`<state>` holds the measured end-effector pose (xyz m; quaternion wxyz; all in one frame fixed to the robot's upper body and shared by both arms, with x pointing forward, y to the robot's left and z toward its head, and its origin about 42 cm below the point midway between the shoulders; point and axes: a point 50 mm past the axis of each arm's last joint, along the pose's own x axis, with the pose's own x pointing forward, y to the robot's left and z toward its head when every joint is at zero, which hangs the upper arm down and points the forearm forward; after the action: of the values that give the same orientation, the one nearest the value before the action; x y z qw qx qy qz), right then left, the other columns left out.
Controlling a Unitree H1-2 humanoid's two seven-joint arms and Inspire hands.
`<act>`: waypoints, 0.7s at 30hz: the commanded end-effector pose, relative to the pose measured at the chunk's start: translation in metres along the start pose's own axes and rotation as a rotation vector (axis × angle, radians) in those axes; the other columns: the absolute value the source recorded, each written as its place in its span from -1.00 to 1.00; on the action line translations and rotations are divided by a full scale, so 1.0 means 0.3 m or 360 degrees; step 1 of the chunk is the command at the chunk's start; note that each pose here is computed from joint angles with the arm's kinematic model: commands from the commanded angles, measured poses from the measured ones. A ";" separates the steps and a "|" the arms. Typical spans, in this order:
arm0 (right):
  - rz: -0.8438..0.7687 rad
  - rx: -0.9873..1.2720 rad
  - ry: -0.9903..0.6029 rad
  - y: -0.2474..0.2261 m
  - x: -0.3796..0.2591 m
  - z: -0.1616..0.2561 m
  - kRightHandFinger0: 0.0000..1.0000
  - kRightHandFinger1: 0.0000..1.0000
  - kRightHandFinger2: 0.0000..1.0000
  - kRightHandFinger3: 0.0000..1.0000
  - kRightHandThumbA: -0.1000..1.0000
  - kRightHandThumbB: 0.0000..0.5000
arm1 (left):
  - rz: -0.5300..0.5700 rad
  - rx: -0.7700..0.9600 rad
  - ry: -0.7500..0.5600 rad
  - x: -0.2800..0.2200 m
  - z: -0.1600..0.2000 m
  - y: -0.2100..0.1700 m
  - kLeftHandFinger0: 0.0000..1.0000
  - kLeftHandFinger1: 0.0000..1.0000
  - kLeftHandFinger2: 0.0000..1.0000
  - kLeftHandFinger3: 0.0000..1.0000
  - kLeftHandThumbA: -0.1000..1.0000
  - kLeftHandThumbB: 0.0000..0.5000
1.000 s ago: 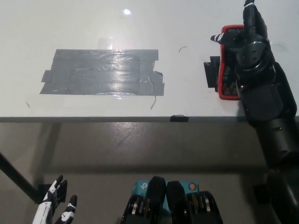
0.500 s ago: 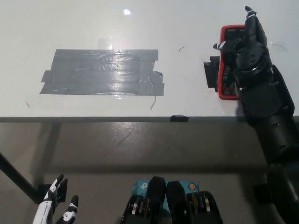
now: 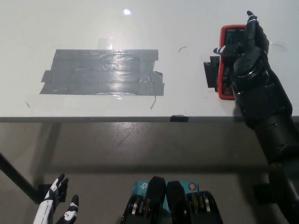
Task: The robot first picks the multimeter with right hand and then unfolds the black stand on the back of it using left hand
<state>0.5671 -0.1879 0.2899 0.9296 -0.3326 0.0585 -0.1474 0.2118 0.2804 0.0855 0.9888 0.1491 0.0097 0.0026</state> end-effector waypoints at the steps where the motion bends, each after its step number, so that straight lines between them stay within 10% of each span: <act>1: -0.0091 0.0090 -0.0148 -0.062 0.015 0.139 1.00 1.00 1.00 1.00 1.00 0.55 | 0.0016 0.0016 -0.0091 0.003 0.031 0.005 1.00 1.00 1.00 1.00 0.15 -0.70; 21: -0.0219 0.0516 0.0017 0.008 0.008 0.095 1.00 1.00 1.00 1.00 1.00 0.54 | 0.0023 0.0017 -0.0094 0.008 0.029 0.007 1.00 1.00 1.00 1.00 0.17 -0.70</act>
<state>0.5705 -0.1839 0.2783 0.9509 -0.2382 0.0640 -0.1869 0.2140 0.2800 0.0868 0.9885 0.1508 0.0065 0.0018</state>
